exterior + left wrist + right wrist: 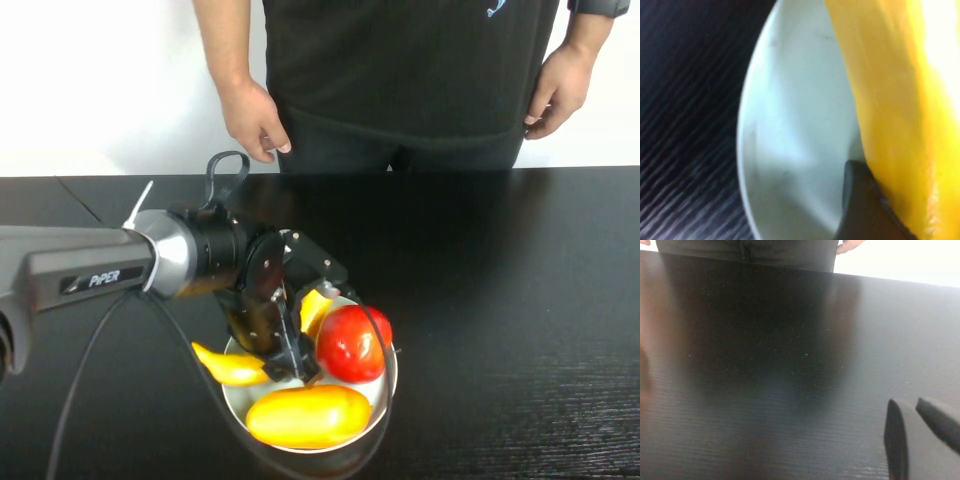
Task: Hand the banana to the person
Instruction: Pick up the banana, then hand the grabbed banana to the person
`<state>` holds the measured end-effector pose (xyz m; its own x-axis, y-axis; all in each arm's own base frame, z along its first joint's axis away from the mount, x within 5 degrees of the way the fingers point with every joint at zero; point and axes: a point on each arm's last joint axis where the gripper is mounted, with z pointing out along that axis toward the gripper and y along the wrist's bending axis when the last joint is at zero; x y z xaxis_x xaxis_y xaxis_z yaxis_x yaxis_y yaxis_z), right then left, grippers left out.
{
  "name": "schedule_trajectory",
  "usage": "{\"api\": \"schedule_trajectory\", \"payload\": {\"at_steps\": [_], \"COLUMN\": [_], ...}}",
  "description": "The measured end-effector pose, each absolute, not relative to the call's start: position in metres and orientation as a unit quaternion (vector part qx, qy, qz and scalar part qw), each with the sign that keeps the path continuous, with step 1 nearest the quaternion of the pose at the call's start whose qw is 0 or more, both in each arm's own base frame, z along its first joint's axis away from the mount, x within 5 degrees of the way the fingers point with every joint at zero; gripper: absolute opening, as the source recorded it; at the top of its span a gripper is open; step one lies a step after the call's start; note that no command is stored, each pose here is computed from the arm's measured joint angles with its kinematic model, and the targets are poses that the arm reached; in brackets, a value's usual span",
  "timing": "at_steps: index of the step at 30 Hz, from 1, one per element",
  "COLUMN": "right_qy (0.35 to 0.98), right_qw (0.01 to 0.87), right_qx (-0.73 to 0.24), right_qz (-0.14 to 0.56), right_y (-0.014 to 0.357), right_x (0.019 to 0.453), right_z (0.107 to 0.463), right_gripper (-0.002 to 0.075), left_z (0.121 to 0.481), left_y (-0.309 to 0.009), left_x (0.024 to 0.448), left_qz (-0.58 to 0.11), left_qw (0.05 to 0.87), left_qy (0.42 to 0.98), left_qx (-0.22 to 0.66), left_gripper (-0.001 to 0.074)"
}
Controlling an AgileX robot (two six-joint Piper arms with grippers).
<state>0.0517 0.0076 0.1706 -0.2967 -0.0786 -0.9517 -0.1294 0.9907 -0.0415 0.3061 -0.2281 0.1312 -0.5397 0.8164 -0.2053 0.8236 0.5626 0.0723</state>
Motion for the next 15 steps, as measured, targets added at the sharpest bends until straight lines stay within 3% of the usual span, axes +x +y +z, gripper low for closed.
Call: {"api": "schedule_trajectory", "payload": {"at_steps": [6, 10, 15], "right_qy": [0.805, 0.805, 0.805], "right_qw": [0.589, 0.589, 0.589], "right_qx": [-0.065, -0.065, -0.065], "right_qz": [0.022, 0.022, 0.022], "right_y": [0.008, 0.008, 0.008], "right_x": [0.052, 0.052, 0.052], "right_z": [0.171, 0.171, 0.171], "right_gripper": [-0.0008, -0.0007, -0.0007], "left_z": [0.175, 0.244, 0.324], "left_y": [-0.222, -0.216, -0.208], "left_x": [0.305, 0.298, 0.286], "left_qz": [0.01, 0.016, -0.001], "left_qw": [0.083, 0.079, 0.162], "left_qy": [0.872, 0.874, 0.869], "left_qx": [0.482, 0.478, 0.467], "left_gripper": [0.0307, 0.0307, 0.0307]}}
